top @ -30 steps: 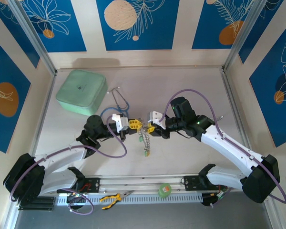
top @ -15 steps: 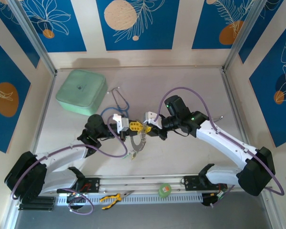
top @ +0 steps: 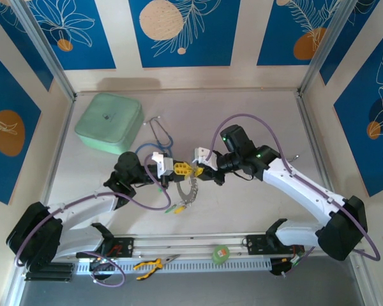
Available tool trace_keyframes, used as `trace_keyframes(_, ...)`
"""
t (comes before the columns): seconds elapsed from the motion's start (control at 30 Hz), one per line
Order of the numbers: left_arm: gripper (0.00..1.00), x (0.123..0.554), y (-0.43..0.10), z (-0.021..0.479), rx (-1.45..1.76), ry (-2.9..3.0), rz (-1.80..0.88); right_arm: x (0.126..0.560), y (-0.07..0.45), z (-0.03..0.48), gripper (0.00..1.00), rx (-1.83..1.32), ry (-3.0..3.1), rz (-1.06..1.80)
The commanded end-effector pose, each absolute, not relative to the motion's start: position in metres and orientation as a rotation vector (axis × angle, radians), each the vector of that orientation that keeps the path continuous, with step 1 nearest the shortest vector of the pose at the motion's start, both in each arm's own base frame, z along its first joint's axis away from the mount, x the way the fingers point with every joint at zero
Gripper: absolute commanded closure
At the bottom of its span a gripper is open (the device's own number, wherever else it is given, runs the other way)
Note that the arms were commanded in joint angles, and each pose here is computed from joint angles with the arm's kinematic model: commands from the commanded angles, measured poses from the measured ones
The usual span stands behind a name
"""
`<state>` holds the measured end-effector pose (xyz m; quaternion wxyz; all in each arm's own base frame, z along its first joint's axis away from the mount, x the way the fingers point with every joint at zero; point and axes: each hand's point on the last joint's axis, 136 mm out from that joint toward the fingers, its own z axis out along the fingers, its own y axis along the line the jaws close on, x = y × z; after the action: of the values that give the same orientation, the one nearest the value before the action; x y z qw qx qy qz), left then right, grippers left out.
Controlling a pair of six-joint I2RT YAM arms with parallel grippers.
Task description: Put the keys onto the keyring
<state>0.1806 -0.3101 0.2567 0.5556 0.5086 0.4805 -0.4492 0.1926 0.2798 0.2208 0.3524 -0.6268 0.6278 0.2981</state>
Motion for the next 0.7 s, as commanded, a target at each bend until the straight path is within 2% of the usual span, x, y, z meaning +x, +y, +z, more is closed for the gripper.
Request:
trace_keyframes(0.0, 1.00, 0.179, -0.310, 0.263, 1.249, 1.101, -1.000, 0.204, 0.269, 0.251, 1.00, -1.526, 1.544, 0.680)
trace_keyframes(0.13, 1.00, 0.182, -0.309, 0.250, 1.289, 1.158, -0.955, 0.195, 0.262, 0.265, 1.00, -1.516, 1.501, 0.676)
trace_keyframes(0.33, 1.00, 0.187, -0.309, 0.243, 1.300, 1.202, -0.929, 0.194, 0.259, 0.253, 1.00, -1.542, 1.548, 0.636)
trace_keyframes(0.37, 0.91, 0.189, -0.309, 0.241, 1.298, 1.217, -0.922, 0.193, 0.261, 0.254, 1.00, -1.544, 1.543, 0.636)
trace_keyframes(0.43, 0.62, 0.192, -0.308, 0.239, 1.279, 1.237, -0.908, 0.193, 0.264, 0.256, 1.00, -1.546, 1.525, 0.628)
trace_keyframes(0.47, 0.50, 0.195, -0.305, 0.241, 1.249, 1.247, -0.892, 0.194, 0.267, 0.256, 1.00, -1.550, 1.522, 0.619)
trace_keyframes(0.63, 0.04, 0.222, -0.265, 0.256, 0.922, 1.328, -0.700, 0.201, 0.283, 0.247, 1.00, -1.590, 1.525, 0.575)
trace_keyframes(0.67, 0.00, 0.232, -0.249, 0.260, 0.817, 1.363, -0.628, 0.203, 0.291, 0.247, 1.00, -1.592, 1.514, 0.581)
